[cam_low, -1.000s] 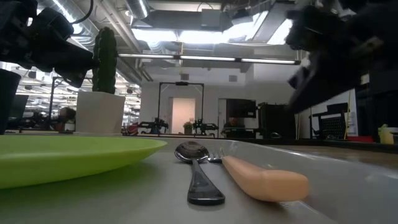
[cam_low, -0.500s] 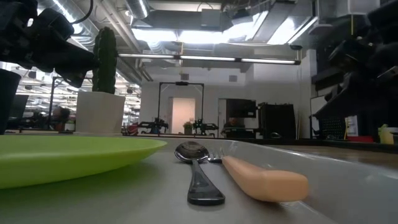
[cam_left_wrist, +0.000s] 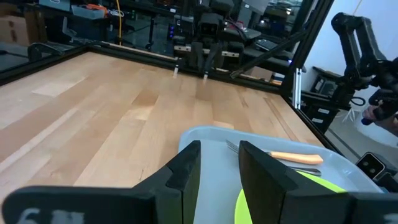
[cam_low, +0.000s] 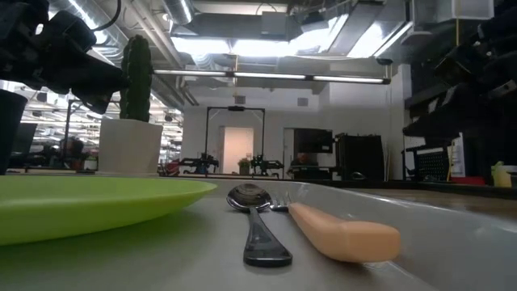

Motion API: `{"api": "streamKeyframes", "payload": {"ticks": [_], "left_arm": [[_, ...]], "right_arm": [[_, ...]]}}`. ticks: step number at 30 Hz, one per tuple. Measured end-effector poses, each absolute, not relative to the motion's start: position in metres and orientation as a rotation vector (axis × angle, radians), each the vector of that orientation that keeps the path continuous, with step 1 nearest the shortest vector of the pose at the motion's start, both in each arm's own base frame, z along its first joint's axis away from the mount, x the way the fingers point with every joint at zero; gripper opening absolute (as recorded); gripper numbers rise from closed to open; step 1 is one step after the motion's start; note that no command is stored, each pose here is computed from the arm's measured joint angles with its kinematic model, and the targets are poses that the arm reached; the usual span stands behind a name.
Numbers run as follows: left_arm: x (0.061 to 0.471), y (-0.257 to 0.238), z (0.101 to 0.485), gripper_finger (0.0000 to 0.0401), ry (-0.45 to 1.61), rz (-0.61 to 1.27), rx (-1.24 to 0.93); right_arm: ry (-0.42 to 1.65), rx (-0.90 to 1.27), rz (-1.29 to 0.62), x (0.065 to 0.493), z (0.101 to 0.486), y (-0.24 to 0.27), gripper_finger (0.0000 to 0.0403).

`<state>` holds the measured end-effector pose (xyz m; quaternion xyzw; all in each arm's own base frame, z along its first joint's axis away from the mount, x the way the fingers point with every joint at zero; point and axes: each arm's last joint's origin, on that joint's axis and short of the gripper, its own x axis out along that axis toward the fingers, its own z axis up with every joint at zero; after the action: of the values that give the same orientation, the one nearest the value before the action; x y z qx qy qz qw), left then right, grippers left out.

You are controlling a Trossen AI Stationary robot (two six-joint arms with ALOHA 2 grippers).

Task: Pick and place plate/cup/fork/spoon on tray
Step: Return to Home Position

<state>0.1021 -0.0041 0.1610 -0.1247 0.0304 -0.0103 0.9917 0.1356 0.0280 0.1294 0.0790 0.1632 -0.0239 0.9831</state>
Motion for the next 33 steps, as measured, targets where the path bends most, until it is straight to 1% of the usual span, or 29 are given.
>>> {"api": "streamKeyframes", "payload": {"ticks": [3, 9, 13, 18, 23, 33], "left_arm": [[0.102, -0.004, 0.161, 0.0102, 0.061, -0.021, -0.250], [0.102, -0.004, 0.161, 0.0102, 0.061, -0.020, -0.251], [0.102, -0.004, 0.161, 0.0102, 0.061, -0.020, -0.250], [0.102, -0.004, 0.161, 0.0102, 0.061, -0.020, -0.250], [0.102, -0.004, 0.161, 0.0102, 0.061, -0.020, -0.250], [0.102, -0.004, 0.161, 0.0102, 0.061, -0.020, -0.250]], "right_arm": [[0.304, 0.120, -0.009, 0.135, 0.134, 0.024, 0.0048], [0.387, 0.127, 0.021, 0.126, 0.129, 0.017, 0.0048], [0.385, 0.138, 0.061, 0.120, 0.131, 0.016, 0.0048], [0.330, 0.169, 0.063, 0.115, 0.137, 0.015, 0.0048], [0.246, 0.144, 0.077, 0.111, 0.145, 0.015, 0.0048], [0.123, 0.165, 0.087, 0.105, 0.156, 0.014, 0.0048]]}}
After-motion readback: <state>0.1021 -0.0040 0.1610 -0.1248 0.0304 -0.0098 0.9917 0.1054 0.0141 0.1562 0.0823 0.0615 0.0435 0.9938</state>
